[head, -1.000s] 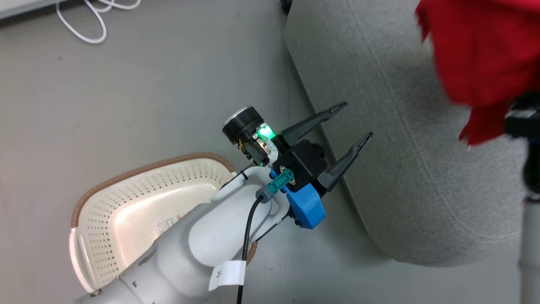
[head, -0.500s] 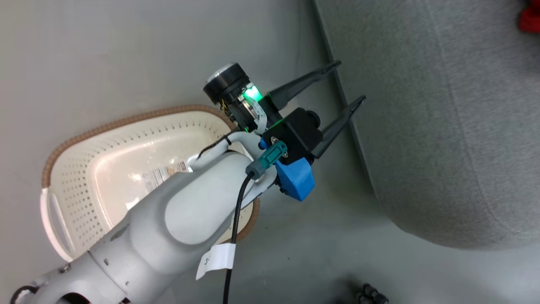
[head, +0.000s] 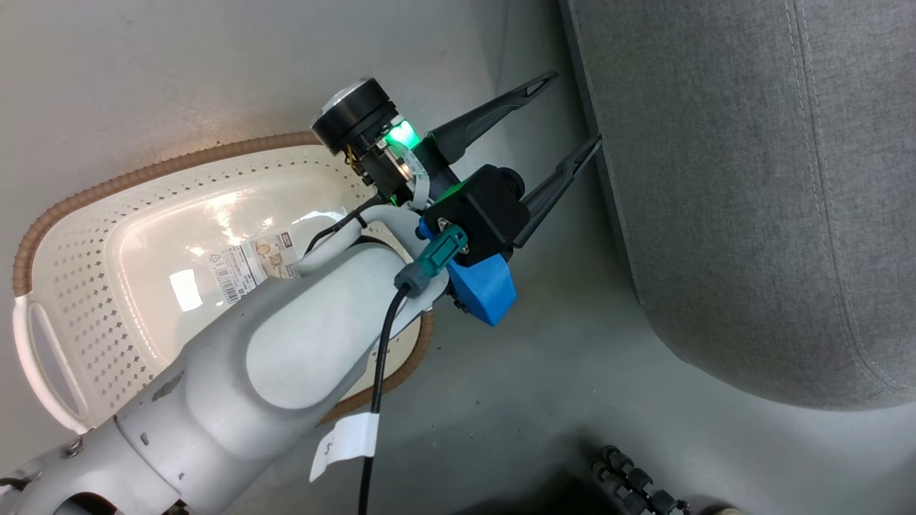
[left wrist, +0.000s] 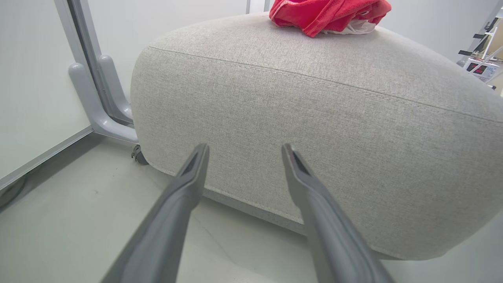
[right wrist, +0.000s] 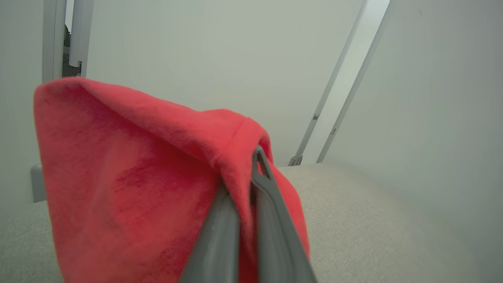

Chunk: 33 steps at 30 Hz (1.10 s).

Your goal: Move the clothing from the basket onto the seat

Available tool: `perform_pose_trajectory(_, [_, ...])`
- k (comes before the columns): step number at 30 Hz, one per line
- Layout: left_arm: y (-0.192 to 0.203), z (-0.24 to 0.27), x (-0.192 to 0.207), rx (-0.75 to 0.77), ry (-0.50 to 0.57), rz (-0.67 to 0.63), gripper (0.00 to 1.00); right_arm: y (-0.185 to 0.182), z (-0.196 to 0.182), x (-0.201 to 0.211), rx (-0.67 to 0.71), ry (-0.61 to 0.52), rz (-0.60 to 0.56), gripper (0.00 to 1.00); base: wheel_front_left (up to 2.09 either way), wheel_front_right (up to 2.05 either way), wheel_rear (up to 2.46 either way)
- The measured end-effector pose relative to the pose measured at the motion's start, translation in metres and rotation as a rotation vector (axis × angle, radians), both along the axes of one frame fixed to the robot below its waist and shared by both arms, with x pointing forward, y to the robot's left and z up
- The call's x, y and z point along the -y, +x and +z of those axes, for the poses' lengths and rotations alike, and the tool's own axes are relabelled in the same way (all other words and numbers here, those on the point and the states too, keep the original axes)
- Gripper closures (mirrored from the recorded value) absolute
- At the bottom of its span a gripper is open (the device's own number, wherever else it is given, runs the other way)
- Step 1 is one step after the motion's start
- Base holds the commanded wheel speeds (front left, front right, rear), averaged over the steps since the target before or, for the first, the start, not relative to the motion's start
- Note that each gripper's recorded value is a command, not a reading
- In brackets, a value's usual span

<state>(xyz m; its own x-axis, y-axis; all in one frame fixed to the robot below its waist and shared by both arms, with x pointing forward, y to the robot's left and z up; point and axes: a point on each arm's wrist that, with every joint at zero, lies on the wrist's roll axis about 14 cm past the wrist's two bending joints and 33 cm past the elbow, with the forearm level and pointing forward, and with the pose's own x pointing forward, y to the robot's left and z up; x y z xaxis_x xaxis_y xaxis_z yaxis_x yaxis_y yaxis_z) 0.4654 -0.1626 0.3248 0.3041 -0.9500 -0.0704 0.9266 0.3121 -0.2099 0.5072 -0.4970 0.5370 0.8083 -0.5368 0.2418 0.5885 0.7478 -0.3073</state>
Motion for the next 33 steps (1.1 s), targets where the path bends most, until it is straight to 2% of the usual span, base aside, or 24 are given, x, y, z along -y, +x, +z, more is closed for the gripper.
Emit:
perform_pose_trajectory(10, [-0.001, -0.004, -0.001, -0.007, 0.002, 0.0, 0.0, -0.029, -0.067, 0.008, -0.133, 0.117, -0.078, 1.0, 0.0, 0.0, 0.0])
perform_pose_trajectory(16, [0.0, -0.003, -0.002, -0.01, -0.001, 0.003, 0.0, -0.031, -0.087, 0.005, -0.173, 0.16, -0.081, 1.0, 0.0, 0.0, 0.0])
perform_pose_trajectory(17, [0.0, -0.001, -0.002, -0.007, -0.004, 0.005, 0.0, -0.032, -0.088, 0.004, -0.175, 0.163, -0.082, 0.83, 0.0, 0.0, 0.0])
perform_pose_trajectory(18, [0.001, 0.0, -0.002, -0.003, -0.004, 0.007, 0.0, -0.032, -0.087, 0.004, -0.175, 0.165, -0.081, 0.52, 0.0, 0.0, 0.0])
perform_pose_trajectory(19, [0.001, 0.002, -0.002, 0.0, -0.006, 0.008, 0.0, -0.032, -0.086, 0.004, -0.173, 0.165, -0.081, 0.02, 0.0, 0.0, 0.0])
perform_pose_trajectory(25, [0.003, 0.019, -0.002, 0.024, -0.029, 0.026, 0.0, -0.038, -0.074, -0.006, -0.154, 0.147, -0.058, 0.0, 0.0, 0.0, 0.0])
perform_pose_trajectory(33, [0.001, 0.048, -0.002, 0.06, -0.049, 0.047, 0.0, -0.069, -0.065, -0.027, -0.179, 0.136, -0.01, 0.0, 0.0, 0.0, 0.0])
